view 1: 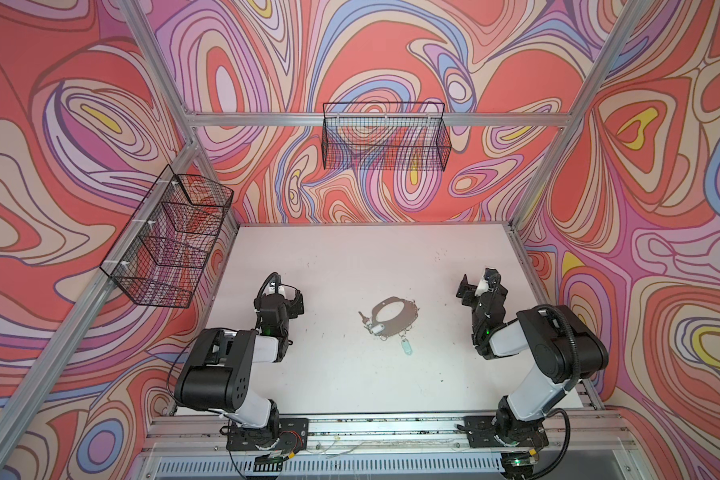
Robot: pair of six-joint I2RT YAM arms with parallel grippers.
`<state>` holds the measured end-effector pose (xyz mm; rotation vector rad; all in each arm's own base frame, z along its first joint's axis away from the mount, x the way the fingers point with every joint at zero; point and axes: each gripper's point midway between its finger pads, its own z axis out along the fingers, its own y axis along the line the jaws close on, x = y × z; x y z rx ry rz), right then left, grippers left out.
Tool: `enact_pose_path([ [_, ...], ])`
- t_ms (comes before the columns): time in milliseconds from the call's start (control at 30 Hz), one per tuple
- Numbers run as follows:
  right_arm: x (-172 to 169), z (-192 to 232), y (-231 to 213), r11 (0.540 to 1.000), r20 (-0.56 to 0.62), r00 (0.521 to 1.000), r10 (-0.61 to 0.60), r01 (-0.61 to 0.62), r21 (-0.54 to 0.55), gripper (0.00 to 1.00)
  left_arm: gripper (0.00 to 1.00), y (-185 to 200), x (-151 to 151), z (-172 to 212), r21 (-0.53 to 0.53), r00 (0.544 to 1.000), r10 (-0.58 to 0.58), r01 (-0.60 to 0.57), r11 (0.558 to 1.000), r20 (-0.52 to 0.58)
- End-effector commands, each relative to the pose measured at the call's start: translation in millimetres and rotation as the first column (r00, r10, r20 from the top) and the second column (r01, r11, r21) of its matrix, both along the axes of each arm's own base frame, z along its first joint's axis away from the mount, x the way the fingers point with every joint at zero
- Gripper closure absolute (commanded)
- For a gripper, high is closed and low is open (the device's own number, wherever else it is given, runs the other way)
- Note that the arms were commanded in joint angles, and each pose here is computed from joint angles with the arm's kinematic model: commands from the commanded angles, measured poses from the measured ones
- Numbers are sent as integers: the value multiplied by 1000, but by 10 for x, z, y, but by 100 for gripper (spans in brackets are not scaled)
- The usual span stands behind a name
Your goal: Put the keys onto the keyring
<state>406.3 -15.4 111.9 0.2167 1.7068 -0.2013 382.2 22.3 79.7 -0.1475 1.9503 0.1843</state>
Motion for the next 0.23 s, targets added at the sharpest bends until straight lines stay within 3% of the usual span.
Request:
enact_pose_path([
  [0, -5, 3, -11, 1000, 1, 1000, 1, -1, 2, 2, 0, 52, 72, 132, 5, 998, 24, -24, 1000, 55],
  [200, -2, 3, -11, 1000, 1, 1000, 0, 0, 2, 2, 0, 52, 63, 123, 0, 999, 26, -26, 1000, 44],
])
